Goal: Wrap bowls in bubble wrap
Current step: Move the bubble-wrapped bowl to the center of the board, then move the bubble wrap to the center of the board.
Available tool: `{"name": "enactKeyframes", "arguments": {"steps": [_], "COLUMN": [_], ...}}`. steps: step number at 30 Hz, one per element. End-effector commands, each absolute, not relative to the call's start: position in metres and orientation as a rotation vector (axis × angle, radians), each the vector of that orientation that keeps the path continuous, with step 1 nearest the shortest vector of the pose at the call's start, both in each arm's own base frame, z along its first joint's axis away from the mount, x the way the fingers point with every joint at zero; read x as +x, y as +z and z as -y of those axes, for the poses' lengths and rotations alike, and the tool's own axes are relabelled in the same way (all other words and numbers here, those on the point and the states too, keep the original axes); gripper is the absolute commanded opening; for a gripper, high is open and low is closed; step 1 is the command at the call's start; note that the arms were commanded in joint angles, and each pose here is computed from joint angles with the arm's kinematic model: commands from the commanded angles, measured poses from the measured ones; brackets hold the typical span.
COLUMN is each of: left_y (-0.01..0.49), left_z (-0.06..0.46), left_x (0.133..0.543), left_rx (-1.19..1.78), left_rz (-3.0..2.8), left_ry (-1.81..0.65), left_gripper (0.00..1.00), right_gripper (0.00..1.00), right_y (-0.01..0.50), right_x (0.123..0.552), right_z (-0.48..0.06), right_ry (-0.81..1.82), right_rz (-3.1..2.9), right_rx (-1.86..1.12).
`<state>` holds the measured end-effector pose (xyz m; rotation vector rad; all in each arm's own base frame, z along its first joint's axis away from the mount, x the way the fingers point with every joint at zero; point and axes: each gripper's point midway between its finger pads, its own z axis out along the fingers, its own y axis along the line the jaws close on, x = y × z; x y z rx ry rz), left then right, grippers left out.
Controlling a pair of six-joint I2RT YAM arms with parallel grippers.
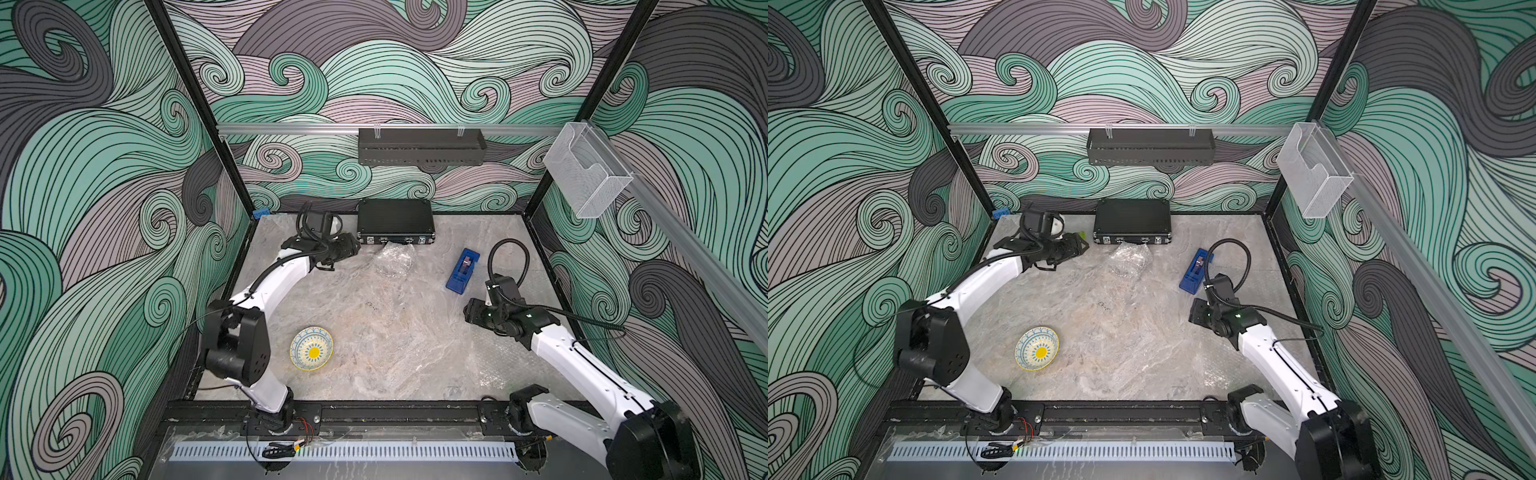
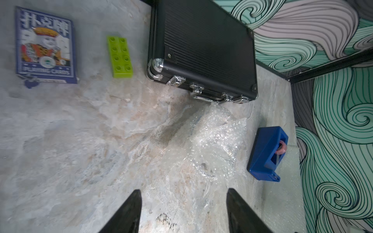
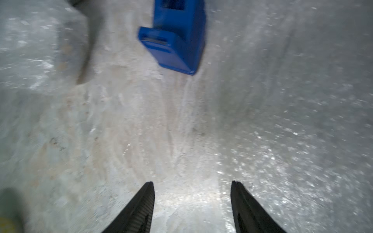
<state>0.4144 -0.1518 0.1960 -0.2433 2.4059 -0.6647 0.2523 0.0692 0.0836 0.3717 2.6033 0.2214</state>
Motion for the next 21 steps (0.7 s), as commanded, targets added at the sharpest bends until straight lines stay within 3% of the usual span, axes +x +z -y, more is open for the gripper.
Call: {"name": "enactKeyframes", "arguments": {"steps": [1,12,21], "left_y": [0.19,0.176,0.185], "left_z": [0.155,0.17,0.159], "left_x": [0.391,0.323,0.304], "left_rx": [-0.268,-0.167,-0.171], "left_rz": [-2.426,-2.469,-2.442], "left_ry": [-0.732,-0.889,-0.862], "left_gripper": [0.65,0.64,0.64], "right_gripper": [0.64,0.58,0.55], "right_y": [0.063,0.017,0.014], "right_x": [0.236,0.21,0.205], "right_z": [-0.039,-0.09,-0.188], "right_ry": [0.018,0.293,0.466], "right_rz": [-2.651,-2.892,-2.93], "right_rx": [0.499,0.383,0.149]}}
